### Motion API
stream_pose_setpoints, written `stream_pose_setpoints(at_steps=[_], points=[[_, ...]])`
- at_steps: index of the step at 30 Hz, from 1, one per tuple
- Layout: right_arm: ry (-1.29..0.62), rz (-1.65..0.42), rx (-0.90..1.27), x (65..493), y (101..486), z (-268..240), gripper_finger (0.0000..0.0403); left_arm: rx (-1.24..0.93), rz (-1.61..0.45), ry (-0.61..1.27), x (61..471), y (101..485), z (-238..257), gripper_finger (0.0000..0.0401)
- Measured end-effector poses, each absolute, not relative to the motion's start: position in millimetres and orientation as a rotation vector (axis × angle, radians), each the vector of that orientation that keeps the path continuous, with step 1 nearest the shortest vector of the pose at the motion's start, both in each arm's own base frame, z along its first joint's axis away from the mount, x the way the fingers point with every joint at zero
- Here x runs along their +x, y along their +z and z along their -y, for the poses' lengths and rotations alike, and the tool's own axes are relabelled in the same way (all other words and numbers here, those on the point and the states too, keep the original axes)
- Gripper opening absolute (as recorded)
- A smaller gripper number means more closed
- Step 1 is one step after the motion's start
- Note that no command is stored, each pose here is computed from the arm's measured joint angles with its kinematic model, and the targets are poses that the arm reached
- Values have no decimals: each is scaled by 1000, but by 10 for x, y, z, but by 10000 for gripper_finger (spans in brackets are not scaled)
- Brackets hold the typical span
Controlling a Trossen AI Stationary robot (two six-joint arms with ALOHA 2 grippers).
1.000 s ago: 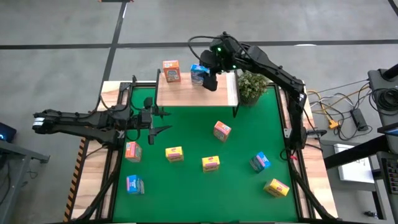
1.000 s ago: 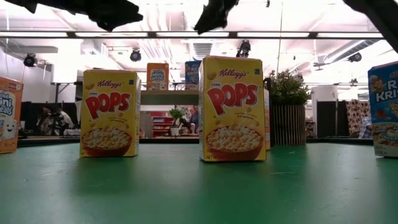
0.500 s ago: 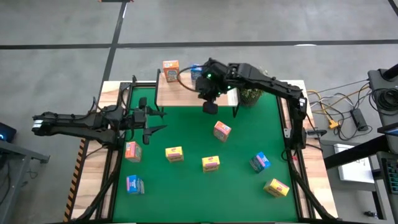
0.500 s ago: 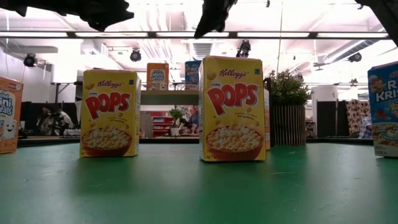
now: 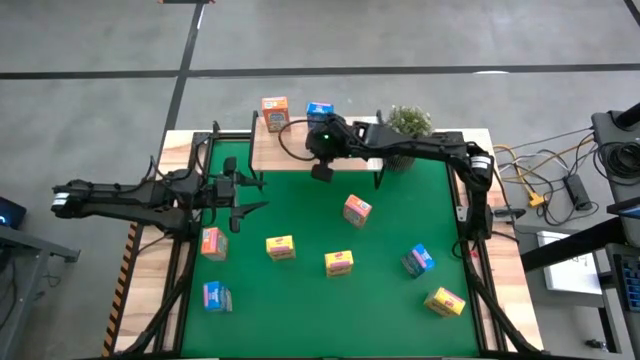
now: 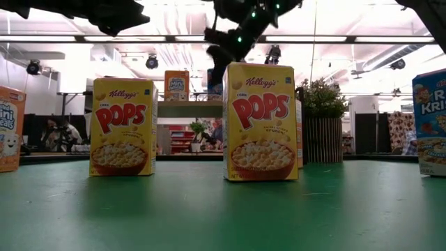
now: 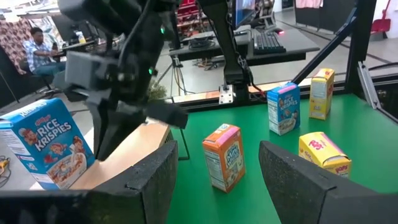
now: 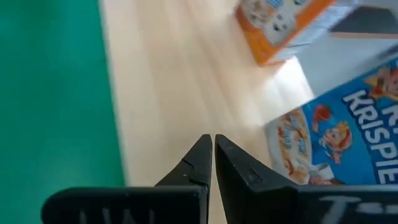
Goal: Stack cereal on shelf
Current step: Put the middle blue cereal box on the shelf
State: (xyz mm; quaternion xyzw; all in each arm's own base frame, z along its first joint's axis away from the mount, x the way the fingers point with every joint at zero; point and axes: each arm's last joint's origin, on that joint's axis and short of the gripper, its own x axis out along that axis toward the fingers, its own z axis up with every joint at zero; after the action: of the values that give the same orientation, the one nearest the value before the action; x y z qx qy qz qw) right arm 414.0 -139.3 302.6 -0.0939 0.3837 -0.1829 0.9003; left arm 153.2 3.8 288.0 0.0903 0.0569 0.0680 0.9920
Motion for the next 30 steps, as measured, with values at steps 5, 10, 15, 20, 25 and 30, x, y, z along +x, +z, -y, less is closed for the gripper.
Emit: stream_pose_setpoints(at_steps=[5,10,15,20,25,30], points=[[-488,-791,-229,4128,2870,1467,11,181,-114,136,1533,2880,-38,208],[-535,-777,-200,4080,2793,1612,11,184,-114,136,1534,2880,-38,208],[-576,-765,-182,4018,2728,1773,11,188,-103,137,1537,2890,-38,208],[-594,-763,-182,3979,2722,1868,11,204,-102,136,1542,2892,-38,208],[-601,-766,-188,3958,2723,1915,11,208,-97,137,1545,2896,-38,208],[-591,-762,-190,3988,2680,1927,11,224,-97,136,1546,2897,-38,208]])
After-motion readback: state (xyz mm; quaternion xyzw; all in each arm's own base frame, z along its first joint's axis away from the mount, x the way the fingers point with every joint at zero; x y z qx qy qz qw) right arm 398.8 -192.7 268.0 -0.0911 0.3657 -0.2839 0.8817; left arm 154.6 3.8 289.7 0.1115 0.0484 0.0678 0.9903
